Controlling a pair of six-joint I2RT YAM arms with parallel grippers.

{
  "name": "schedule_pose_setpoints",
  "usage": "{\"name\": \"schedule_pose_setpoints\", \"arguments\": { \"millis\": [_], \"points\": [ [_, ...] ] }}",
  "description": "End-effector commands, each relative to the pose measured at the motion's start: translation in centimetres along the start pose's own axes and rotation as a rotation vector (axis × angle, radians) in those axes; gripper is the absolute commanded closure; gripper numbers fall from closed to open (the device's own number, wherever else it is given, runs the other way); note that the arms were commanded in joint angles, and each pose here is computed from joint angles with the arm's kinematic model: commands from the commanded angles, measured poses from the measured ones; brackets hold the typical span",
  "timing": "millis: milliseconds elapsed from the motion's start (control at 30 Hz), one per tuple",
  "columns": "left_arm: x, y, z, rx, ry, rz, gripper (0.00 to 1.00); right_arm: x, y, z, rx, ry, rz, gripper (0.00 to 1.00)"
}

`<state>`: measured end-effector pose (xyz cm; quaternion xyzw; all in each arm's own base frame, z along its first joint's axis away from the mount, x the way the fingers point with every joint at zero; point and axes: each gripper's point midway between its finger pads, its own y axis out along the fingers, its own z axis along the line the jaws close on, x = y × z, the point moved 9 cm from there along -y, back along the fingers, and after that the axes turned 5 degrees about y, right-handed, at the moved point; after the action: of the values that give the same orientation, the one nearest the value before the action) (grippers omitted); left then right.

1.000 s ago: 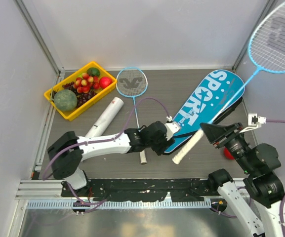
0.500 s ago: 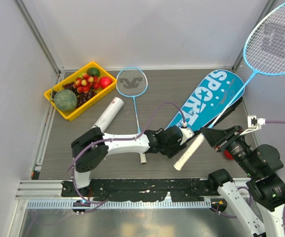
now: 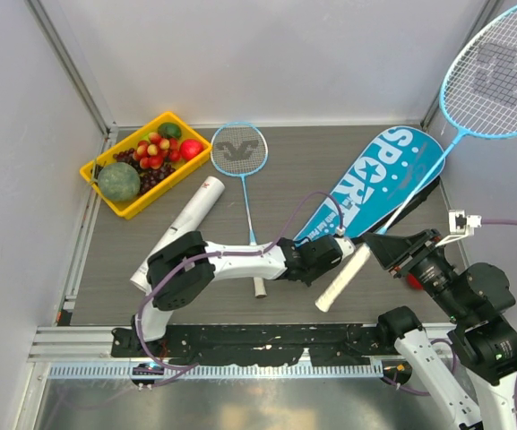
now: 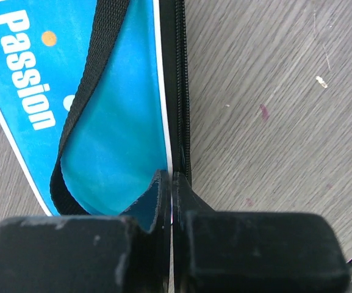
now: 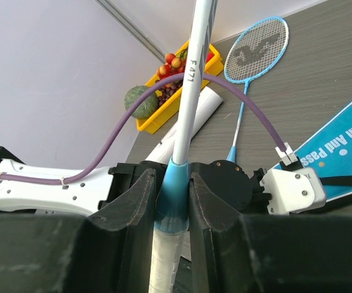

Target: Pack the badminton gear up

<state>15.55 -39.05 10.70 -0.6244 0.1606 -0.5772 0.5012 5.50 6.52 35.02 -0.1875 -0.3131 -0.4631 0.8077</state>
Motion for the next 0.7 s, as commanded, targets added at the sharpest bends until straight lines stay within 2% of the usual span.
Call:
{"name": "schedule_pose_setpoints", "arguments": {
  "millis": [0, 233, 433, 667],
  "points": [
    [0.8, -2.7, 0.8, 0.041, -0.049, -0.033, 1.00, 0.6, 0.1, 1.0, 0.069, -0.024, -0.023, 0.95],
    [1.7, -6.0, 4.3, 0.011, -0.335, -0.130, 1.00, -1.7, 1.4, -1.1, 0.007, 0.034, 0.108, 0.95],
    [2.1, -7.1, 7.5, -0.017, -0.575, -0.177, 1.00, -4.3, 1.8, -3.7, -0.086, 0.120, 0.204, 0.95],
    [1.8, -6.5, 9.9, 0.049, -0.678, -0.175, 1.00, -7.0, 1.4, -6.5, -0.230, 0.282, 0.239, 0.95]
  ]
}}
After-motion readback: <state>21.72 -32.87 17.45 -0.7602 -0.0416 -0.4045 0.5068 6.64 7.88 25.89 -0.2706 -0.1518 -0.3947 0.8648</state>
